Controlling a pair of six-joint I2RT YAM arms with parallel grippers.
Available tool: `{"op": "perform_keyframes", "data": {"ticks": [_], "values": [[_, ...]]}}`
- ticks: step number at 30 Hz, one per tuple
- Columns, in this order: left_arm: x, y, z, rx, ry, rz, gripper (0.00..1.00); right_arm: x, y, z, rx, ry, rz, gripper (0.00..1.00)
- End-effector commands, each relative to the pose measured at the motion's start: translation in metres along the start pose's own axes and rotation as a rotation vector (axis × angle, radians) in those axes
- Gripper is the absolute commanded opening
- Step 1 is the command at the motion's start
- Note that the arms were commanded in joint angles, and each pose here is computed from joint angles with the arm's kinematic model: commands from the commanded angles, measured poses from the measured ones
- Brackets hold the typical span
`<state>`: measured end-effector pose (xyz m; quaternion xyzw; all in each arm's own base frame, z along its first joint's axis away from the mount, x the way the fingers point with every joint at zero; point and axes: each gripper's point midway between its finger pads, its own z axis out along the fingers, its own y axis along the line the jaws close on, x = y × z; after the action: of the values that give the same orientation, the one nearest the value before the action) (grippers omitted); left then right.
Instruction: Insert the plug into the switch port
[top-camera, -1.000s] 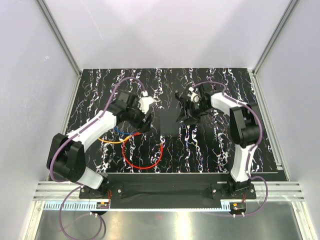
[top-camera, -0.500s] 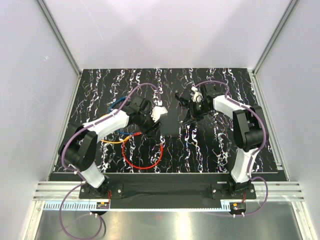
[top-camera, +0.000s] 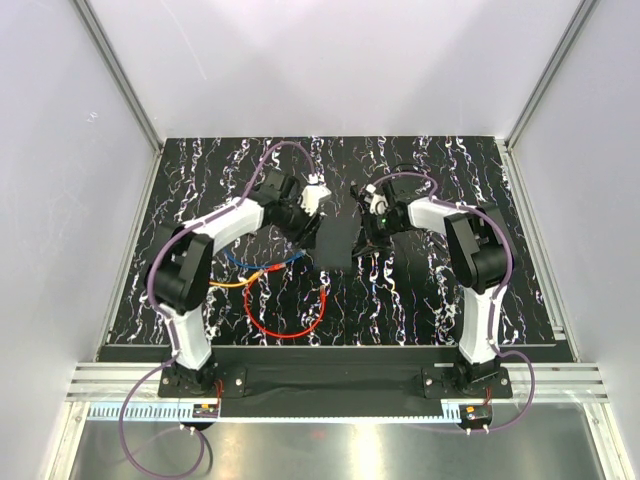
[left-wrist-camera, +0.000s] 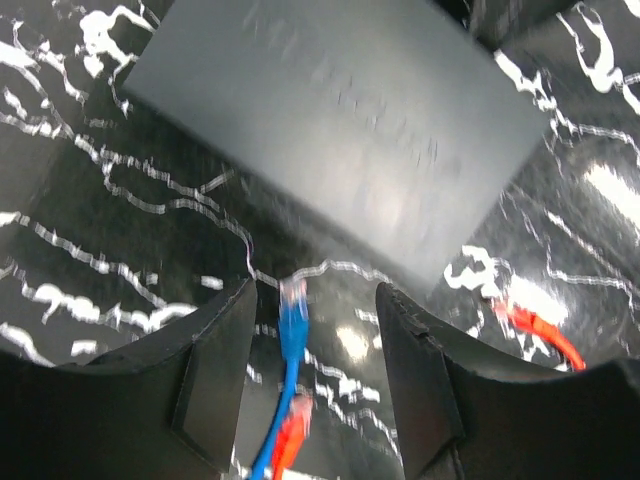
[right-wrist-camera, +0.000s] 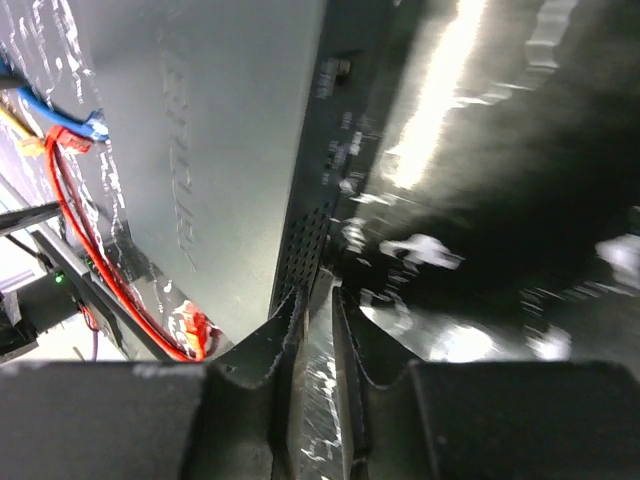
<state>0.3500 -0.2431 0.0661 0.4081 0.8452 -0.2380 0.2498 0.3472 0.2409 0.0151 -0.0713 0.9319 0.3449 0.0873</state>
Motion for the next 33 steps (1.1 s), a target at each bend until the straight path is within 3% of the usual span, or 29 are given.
{"op": "perform_keyframes", "data": {"ticks": [1,6,10,15,19,21,24,27,33], "values": [[-0.030,0.008,0.014,0.019,-0.078,-0.020,0.56,0.002,0.012,0.016,-0.021,-0.002,-0.023,0.23],[-0.061,-0.008,0.026,0.189,-0.174,-0.043,0.58,0.011,0.023,0.025,-0.047,0.009,-0.031,0.29],[-0.073,-0.008,0.034,0.215,-0.207,-0.074,0.59,0.013,0.023,0.023,-0.039,0.004,-0.045,0.31],[-0.072,-0.002,0.027,0.198,-0.207,-0.081,0.64,-0.004,0.014,-0.020,0.038,-0.064,-0.157,0.35],[-0.072,0.000,0.013,0.179,-0.225,-0.087,0.71,-0.024,-0.008,-0.079,0.098,-0.104,-0.252,0.49],[-0.076,-0.003,0.002,0.174,-0.233,-0.074,0.72,-0.036,-0.020,-0.109,0.146,-0.144,-0.292,0.68],[-0.079,-0.008,-0.012,0.163,-0.250,-0.046,0.75,-0.040,-0.034,-0.137,0.228,-0.134,-0.398,0.82],[-0.079,-0.013,-0.023,0.157,-0.240,-0.025,0.81,-0.039,-0.053,-0.151,0.320,-0.069,-0.537,0.86],[-0.075,-0.020,-0.040,0.160,-0.214,0.022,0.85,-0.046,-0.082,-0.156,0.377,0.019,-0.622,0.88]]}}
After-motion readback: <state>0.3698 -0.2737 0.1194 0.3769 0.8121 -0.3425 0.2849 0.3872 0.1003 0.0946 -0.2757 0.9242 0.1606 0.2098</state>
